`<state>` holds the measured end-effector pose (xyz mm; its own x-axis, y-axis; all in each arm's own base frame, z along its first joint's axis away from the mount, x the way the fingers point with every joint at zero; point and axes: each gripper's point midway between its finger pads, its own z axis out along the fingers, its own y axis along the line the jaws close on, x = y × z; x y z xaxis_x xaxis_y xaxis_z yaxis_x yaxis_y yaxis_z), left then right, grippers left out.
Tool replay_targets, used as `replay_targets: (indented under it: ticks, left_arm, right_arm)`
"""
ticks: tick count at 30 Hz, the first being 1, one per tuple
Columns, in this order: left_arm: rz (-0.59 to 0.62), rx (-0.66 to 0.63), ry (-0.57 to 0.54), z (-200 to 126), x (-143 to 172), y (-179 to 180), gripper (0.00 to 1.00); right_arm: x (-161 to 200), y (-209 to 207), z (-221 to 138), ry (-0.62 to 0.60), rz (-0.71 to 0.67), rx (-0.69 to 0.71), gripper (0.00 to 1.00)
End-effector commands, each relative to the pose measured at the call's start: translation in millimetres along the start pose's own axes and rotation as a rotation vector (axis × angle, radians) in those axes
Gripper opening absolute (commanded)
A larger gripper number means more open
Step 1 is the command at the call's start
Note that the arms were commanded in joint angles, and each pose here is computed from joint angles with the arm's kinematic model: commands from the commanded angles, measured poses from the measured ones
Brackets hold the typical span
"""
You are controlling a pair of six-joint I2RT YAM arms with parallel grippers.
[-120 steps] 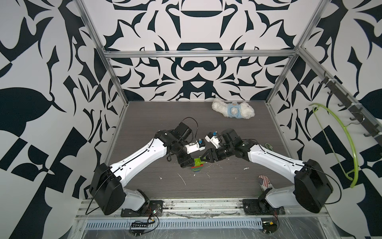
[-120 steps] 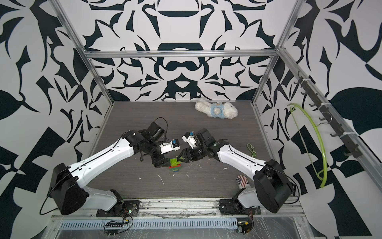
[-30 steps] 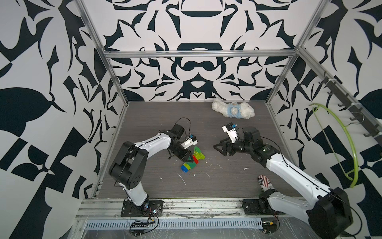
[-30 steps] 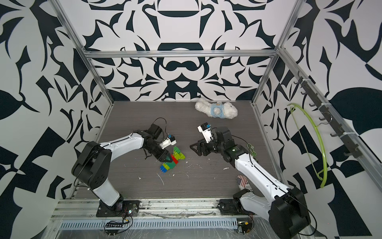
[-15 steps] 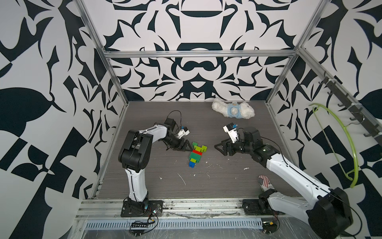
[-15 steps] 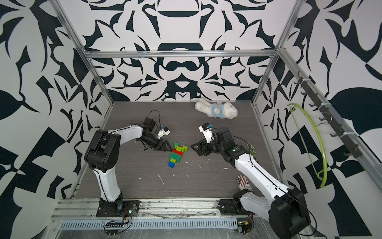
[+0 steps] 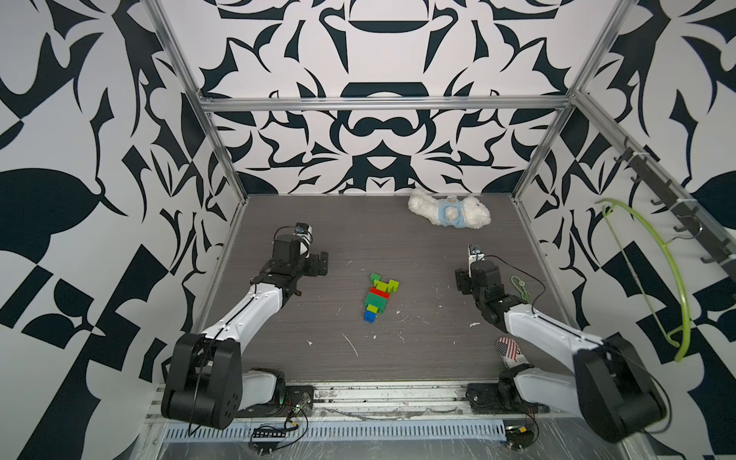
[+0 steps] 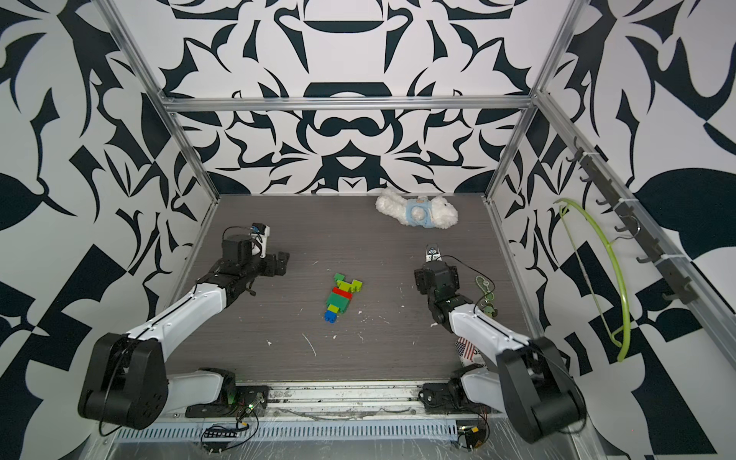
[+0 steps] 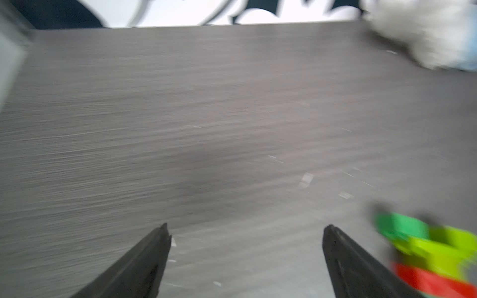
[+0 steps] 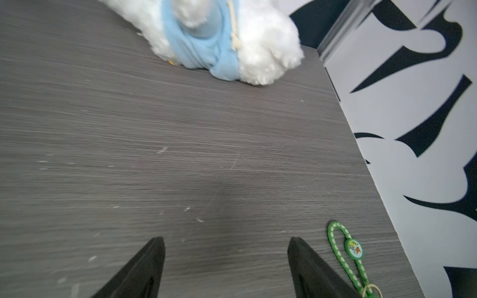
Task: Assemble a carrot with lego
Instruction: Adjust the lego brick at the center of the board, then reset both arms
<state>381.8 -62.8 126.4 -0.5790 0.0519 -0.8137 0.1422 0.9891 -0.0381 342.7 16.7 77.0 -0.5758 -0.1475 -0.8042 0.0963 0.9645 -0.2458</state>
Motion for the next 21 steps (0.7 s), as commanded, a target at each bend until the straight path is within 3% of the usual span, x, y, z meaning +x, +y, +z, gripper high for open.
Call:
replay_targets:
  ticks: [1, 3, 6, 10, 16, 17, 18, 21]
  left_arm:
    - [0.023, -0.101, -0.075, 16, 10, 33, 0.99]
    - [0.01, -0.12, -0.106, 25, 23, 44, 0.99]
    - [-0.026, -0.086, -0.166, 26, 13, 46, 0.99]
    - [-0.044, -0.066, -0.195, 28, 22, 48, 1.0]
    - [-0.057, -0.078, -0.263, 27, 25, 52, 0.99]
    - [-0.062, -0.077, -0.224, 27, 29, 51, 0.99]
    - [-0.058, -0.076, -0.24, 26, 29, 51, 0.99]
    - [-0.056, -0.076, -0.247, 26, 27, 51, 0.99]
  right_arm:
    - [-44, -13, 10, -0.235, 0.061, 0.068, 0.81]
    - [-42, -6, 20, -0.234, 0.043, 0.039, 0.81]
    - [-32, -11, 29, -0.202, 0.093, -0.017, 0.81]
    - [-22, -14, 30, -0.259, 0.137, -0.069, 0.81]
    - [-21, -14, 39, -0.191, 0.147, -0.08, 0.81]
    - [-22, -14, 39, -0.19, 0.15, -0.079, 0.82]
    - [-21, -15, 39, -0.191, 0.149, -0.078, 1.0]
    - [-23, -14, 39, -0.192, 0.147, -0.081, 1.0]
